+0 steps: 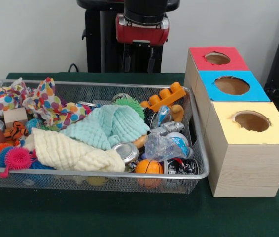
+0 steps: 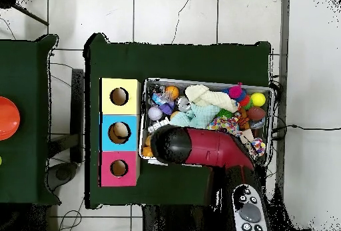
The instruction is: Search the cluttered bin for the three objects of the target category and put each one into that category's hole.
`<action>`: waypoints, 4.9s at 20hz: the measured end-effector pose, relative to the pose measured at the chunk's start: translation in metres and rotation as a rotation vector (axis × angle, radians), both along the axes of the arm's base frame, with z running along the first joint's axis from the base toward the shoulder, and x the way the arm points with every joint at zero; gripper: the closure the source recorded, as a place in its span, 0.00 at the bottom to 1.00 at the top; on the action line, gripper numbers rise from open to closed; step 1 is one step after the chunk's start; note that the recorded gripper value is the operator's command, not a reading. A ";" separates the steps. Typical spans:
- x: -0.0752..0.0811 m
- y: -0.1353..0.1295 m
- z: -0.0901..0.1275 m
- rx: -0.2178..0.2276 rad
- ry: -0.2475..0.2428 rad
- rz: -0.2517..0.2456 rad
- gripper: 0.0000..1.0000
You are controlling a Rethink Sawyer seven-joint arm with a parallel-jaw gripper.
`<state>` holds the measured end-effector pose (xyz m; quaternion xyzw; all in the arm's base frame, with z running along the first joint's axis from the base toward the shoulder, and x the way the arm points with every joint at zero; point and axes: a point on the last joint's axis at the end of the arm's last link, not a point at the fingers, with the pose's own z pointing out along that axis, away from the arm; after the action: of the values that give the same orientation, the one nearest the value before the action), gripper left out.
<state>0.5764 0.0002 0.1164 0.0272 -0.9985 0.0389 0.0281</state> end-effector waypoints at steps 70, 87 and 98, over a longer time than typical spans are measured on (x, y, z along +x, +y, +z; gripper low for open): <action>0.137 0.023 -0.079 0.050 0.009 -0.013 0.00; 0.135 0.023 -0.092 0.047 0.000 -0.007 0.00; 0.138 0.023 -0.102 0.040 -0.046 0.001 0.00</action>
<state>0.7145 0.0229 0.0149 0.0273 -0.9994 0.0197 0.0045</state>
